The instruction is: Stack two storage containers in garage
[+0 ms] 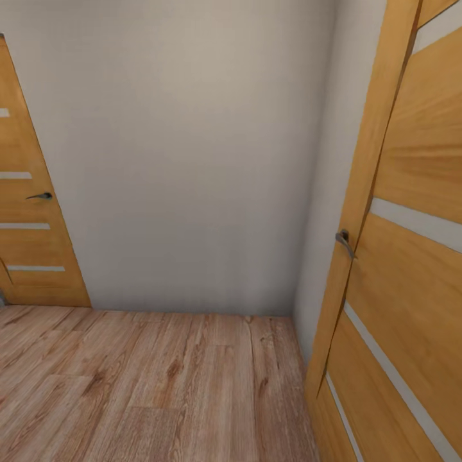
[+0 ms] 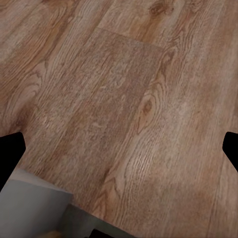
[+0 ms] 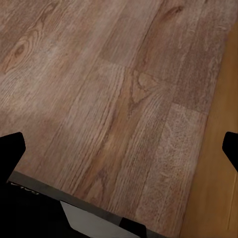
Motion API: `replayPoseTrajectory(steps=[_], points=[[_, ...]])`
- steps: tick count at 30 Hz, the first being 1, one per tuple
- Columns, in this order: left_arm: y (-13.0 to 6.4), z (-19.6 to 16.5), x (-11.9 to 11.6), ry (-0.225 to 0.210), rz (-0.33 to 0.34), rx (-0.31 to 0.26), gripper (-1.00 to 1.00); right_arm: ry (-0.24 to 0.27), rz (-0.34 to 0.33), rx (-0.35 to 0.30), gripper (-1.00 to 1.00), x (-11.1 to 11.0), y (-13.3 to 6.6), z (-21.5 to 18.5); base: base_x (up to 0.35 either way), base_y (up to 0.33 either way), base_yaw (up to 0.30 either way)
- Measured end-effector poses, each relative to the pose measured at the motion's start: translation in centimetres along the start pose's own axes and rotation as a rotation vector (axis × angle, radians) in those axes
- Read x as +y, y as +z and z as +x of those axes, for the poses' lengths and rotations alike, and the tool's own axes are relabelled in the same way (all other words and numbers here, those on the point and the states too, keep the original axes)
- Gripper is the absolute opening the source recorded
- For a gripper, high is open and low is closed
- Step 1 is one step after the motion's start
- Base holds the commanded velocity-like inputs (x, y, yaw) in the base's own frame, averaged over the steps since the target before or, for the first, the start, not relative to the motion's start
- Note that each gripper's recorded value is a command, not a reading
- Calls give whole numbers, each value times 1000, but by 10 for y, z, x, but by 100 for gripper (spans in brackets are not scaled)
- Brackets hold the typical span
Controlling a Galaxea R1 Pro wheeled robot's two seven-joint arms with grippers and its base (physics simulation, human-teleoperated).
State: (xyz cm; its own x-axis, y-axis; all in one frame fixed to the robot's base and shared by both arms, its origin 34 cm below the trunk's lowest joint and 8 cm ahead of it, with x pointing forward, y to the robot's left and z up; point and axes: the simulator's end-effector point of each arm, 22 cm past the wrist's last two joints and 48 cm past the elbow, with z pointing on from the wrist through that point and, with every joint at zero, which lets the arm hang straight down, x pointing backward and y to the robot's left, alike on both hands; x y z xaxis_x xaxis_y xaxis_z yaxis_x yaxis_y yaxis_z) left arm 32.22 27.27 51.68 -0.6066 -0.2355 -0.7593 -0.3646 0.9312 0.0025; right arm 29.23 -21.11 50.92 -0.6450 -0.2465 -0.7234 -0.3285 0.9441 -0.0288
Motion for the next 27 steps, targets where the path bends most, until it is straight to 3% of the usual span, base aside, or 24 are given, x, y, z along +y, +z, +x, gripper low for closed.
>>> replayPoseTrajectory(steps=[10, 18, 27], points=[[0, 1, 1, 1, 0, 4, 100, 0, 0, 3, 100, 0, 0, 1, 9, 0, 0], [0, 1, 0, 5, 3, 7, 100, 0, 0, 6, 100, 0, 0, 1, 251, 0, 0], [0, 1, 1, 3, 0, 7, 100, 0, 0, 8, 100, 0, 0, 2, 35, -19, 0]])
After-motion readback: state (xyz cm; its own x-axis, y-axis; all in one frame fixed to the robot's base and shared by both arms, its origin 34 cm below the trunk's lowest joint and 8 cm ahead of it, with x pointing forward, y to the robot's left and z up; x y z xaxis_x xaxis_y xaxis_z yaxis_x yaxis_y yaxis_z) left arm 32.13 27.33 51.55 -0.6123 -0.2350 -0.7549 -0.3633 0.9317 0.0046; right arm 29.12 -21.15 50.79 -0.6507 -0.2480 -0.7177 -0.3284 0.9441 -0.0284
